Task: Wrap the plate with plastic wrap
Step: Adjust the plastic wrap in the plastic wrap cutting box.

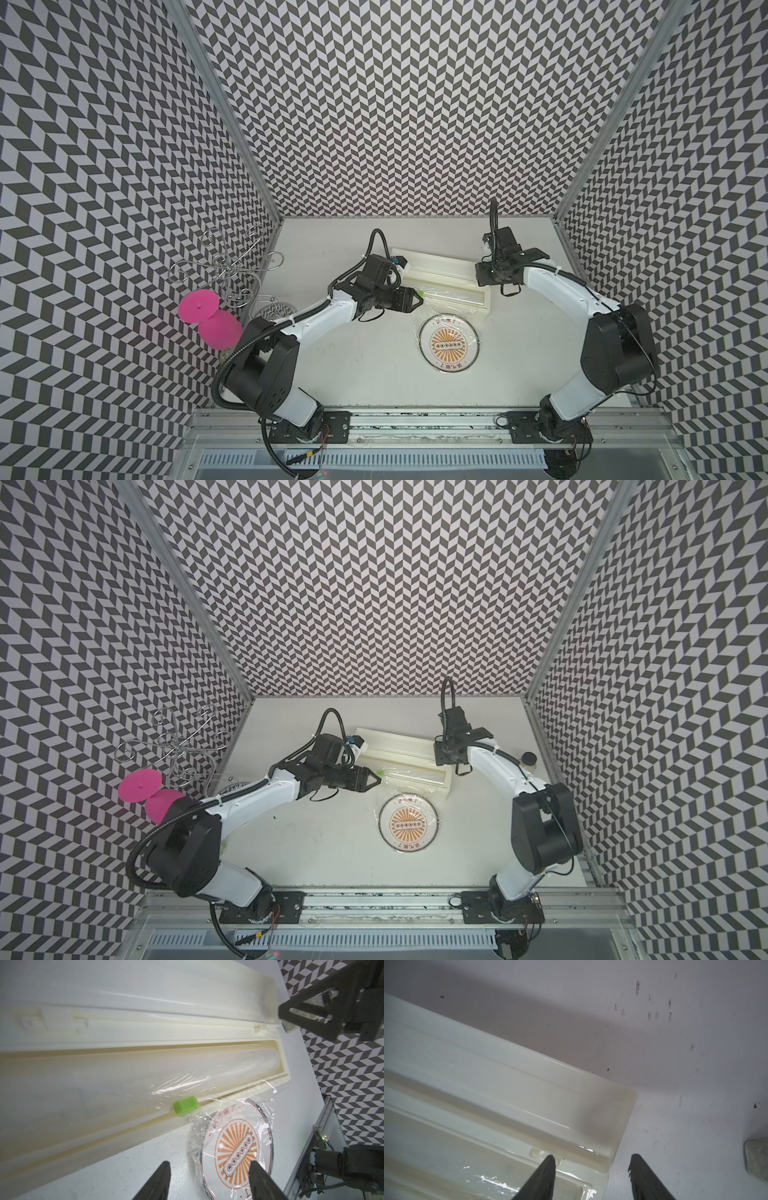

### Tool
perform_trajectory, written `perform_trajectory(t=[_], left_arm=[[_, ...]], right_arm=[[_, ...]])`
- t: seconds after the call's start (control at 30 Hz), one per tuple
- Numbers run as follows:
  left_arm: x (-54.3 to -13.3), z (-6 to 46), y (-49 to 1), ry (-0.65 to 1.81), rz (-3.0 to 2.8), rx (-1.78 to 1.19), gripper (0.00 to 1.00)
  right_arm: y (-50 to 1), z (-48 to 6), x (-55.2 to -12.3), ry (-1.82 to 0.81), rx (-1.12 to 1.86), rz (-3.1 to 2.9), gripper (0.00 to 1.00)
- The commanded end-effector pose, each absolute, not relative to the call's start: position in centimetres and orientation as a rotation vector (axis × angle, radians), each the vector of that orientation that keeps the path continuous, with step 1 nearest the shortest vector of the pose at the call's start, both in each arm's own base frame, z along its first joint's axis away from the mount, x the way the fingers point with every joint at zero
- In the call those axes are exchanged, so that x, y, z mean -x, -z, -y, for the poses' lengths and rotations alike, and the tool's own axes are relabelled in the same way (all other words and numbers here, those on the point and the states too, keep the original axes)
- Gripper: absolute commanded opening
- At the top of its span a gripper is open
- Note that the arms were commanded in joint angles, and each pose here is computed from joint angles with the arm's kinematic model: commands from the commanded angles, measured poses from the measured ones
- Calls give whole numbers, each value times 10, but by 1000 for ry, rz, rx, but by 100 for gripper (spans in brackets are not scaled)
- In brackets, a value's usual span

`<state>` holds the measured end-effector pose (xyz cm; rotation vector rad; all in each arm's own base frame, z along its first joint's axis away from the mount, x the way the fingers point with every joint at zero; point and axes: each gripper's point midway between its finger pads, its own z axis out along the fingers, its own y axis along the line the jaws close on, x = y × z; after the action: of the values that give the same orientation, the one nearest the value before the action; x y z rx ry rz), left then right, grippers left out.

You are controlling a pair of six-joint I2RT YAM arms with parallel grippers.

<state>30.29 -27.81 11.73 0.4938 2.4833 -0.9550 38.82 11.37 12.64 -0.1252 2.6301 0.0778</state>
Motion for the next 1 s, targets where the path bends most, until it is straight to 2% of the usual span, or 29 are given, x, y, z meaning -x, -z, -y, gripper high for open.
perform_trajectory(t=[0.0,0.1,0.23,0.47,0.63,0.8,0.97], left_arm=[[-304,293,-111,980,-2463,-570,59],[-305,296,-101,983,-2482,-572,53],[-306,296,-90,973,-2509,-570,44],[-316,287,-80,971,-2536,-490,28],[-319,257,-68,968,-2586,-341,12],[-302,223,-42,903,-2666,-243,6],[-289,208,-20,850,-2758,-185,3]], right_arm=[[-132,-105,-377,-121,28,-2631,61],[-120,-103,-362,-231,4,-2658,63],[-107,-114,-349,-345,24,-2687,60],[-89,-107,-358,-357,-22,-2702,52],[-72,-94,-368,-273,-95,-2711,44],[-68,-70,-382,-151,-214,-2678,34],[-73,-65,-391,-114,-231,-2657,32]])
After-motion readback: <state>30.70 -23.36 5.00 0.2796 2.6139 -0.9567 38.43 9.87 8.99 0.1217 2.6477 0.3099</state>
